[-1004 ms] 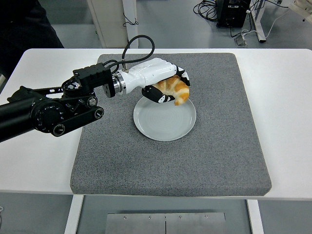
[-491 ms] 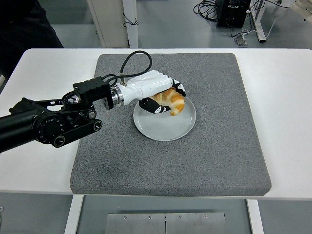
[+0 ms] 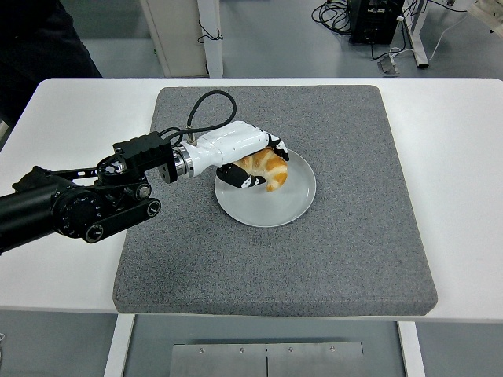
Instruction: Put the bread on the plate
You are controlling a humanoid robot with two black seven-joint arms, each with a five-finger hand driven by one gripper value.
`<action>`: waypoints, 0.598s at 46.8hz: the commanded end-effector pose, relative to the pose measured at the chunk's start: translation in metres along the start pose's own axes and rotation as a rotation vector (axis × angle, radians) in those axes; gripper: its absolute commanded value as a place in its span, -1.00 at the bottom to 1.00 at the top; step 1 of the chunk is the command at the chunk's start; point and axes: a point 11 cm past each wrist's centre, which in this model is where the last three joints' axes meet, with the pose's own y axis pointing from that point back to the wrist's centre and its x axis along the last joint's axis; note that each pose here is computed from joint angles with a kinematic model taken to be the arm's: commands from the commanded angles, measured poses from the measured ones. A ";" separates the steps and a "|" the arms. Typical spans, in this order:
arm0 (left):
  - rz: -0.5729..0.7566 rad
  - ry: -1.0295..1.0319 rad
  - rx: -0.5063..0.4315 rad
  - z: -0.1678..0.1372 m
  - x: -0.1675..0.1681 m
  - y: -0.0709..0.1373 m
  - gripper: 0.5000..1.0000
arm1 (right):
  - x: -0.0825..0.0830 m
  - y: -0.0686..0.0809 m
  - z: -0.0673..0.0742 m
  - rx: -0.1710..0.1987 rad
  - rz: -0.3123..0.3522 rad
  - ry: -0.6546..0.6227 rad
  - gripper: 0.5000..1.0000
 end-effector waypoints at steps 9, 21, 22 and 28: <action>-0.032 -0.026 0.004 -0.001 -0.016 0.000 -0.57 | 0.000 0.000 0.000 0.000 0.001 0.001 1.00; -0.032 -0.025 0.004 -0.001 -0.018 0.000 -0.54 | 0.000 0.000 0.000 0.000 0.000 -0.001 1.00; -0.032 -0.024 0.004 -0.001 -0.018 0.000 -0.54 | 0.000 0.000 0.000 0.000 0.001 0.001 1.00; -0.034 -0.019 0.002 0.000 -0.020 -0.001 -0.48 | 0.000 0.000 0.000 0.000 0.001 0.001 1.00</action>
